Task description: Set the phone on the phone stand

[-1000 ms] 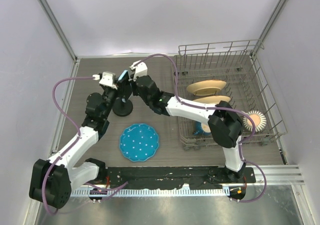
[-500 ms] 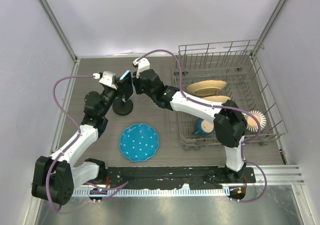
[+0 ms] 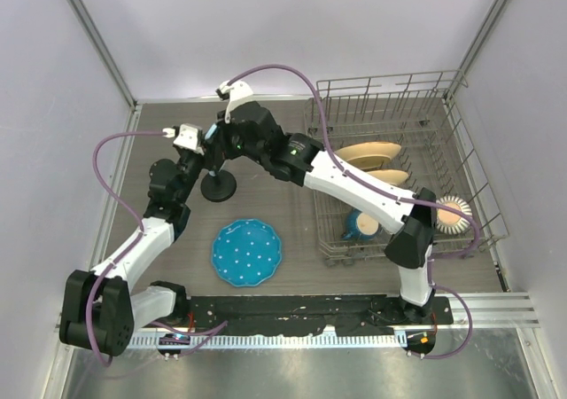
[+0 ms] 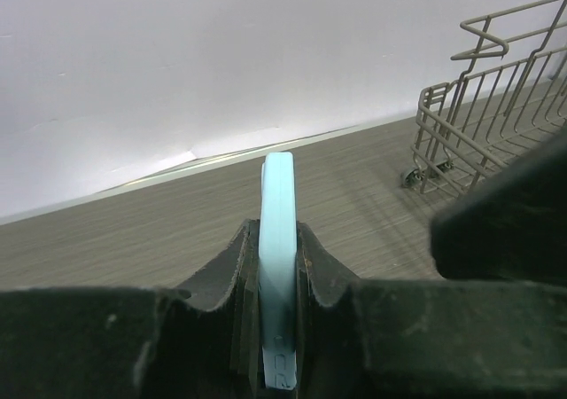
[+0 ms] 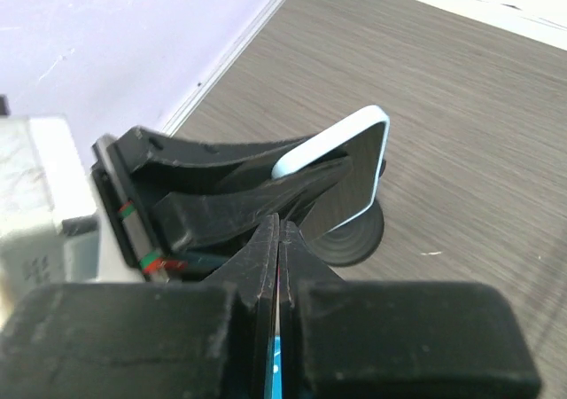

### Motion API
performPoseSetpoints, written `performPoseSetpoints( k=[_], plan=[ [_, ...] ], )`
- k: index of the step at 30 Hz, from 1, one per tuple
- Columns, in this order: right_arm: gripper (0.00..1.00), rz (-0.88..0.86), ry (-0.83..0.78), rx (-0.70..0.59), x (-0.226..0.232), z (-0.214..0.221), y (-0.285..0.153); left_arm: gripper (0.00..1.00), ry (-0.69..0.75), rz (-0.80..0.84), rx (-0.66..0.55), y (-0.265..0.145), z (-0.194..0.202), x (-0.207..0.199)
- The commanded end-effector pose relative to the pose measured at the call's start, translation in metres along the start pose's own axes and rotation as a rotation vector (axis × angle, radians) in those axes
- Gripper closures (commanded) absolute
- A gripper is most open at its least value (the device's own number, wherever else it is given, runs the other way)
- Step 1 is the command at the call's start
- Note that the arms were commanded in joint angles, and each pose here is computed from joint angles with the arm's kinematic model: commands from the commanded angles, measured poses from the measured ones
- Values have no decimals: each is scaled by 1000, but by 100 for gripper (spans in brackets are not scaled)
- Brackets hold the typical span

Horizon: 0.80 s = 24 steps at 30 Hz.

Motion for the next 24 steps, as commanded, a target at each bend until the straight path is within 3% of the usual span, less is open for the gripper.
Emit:
performPoseSetpoints(
  k=[1,6,11,18,24],
  plan=[
    [99,0,17,-18,-7,-12,-21,100,57,-63,176,-11,37,12],
    [95,-111,54,-21,-43,-11,-31,100,47,-30,148,-12,27,8],
    [83,-245,5,-14,-88,1,-35,100,29,18,127,-12,14,2],
    [64,-351,-133,-1,-104,7,-36,100,-33,215,83,-7,-3,-15],
    [62,-428,-172,0,-106,12,-35,100,-84,352,12,-10,-20,-22]
  ],
)
Point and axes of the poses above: each gripper's point midway between its finger pads, its own y axis out along the fingers, its own x axis along the line the jaws close on, z = x × y, the point moved 8 cm from there along -y, back along the fingers, and after that the axes turned 1 degree about -y, right-handed, at the moved point
